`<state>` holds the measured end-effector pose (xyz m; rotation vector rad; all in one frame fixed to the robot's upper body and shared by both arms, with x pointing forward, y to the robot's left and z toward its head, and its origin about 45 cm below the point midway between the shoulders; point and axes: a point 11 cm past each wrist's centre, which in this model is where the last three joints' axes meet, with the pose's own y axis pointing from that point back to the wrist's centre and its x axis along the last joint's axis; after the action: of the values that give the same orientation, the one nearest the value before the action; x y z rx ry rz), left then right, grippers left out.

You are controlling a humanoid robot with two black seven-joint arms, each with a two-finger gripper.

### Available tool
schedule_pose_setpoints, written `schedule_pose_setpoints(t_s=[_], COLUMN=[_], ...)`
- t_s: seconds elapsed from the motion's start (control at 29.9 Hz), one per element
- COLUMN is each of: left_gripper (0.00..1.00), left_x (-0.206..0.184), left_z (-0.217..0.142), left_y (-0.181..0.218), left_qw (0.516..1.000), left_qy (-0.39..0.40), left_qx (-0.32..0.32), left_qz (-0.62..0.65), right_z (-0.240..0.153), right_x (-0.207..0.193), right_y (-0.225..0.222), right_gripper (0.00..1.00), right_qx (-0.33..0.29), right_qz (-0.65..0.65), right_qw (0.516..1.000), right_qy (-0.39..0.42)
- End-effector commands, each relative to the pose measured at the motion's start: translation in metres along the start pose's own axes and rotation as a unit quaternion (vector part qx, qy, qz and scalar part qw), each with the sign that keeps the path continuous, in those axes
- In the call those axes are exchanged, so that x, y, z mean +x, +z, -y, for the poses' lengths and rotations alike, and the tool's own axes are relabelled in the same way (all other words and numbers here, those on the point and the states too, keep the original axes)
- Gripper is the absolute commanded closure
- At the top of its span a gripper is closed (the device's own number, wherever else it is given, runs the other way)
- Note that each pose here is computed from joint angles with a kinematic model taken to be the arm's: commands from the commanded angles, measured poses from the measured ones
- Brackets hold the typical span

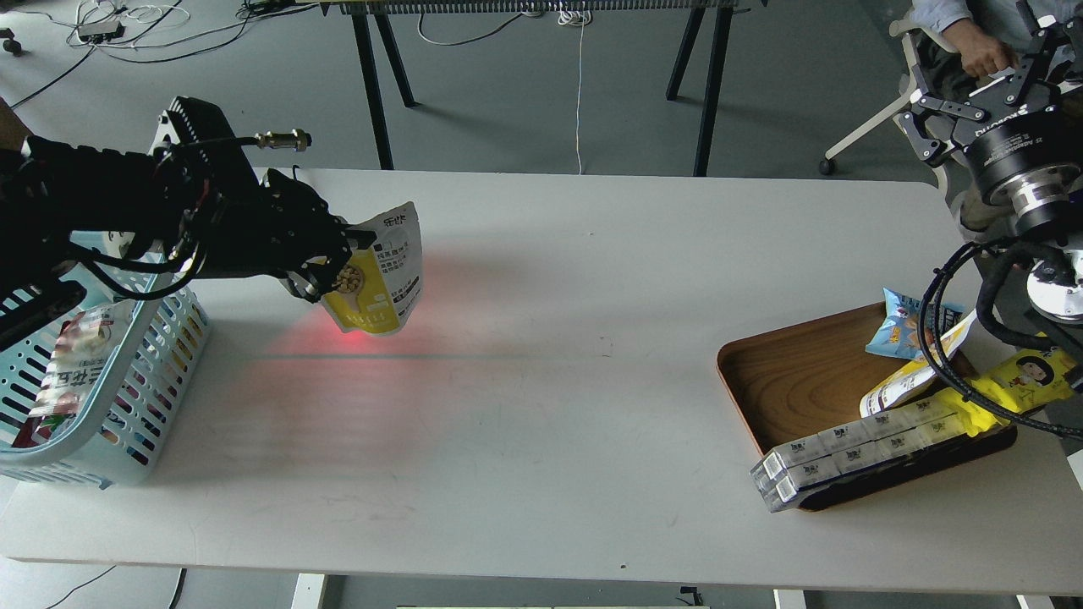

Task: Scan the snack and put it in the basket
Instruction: 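Hold the pouch in front of the scanner with the left gripper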

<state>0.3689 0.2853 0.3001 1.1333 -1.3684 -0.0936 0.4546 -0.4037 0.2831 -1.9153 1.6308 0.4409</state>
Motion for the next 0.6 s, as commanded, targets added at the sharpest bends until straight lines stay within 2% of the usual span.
schedule_pose_setpoints(t_s=[0.0,0.57], left_gripper=[1.0,1.0], left_x=[-0.003,-0.016], left_z=[0.002,0.01], left_y=[0.002,0.009], left_qw=[1.0,1.0], left_qy=[-0.003,-0.011], left_qx=[-0.002,-0.01], left_qz=[-0.003,-0.017], right_z=[0.0,-0.001], right_x=[0.0,0.0], right_y=[-0.001,0.003], right_gripper=[0.04,0.04], right_qx=[0.0,-0.003], right_qz=[-0.001,0.001], right_qw=[1.0,1.0], right_qy=[0.0,0.0])
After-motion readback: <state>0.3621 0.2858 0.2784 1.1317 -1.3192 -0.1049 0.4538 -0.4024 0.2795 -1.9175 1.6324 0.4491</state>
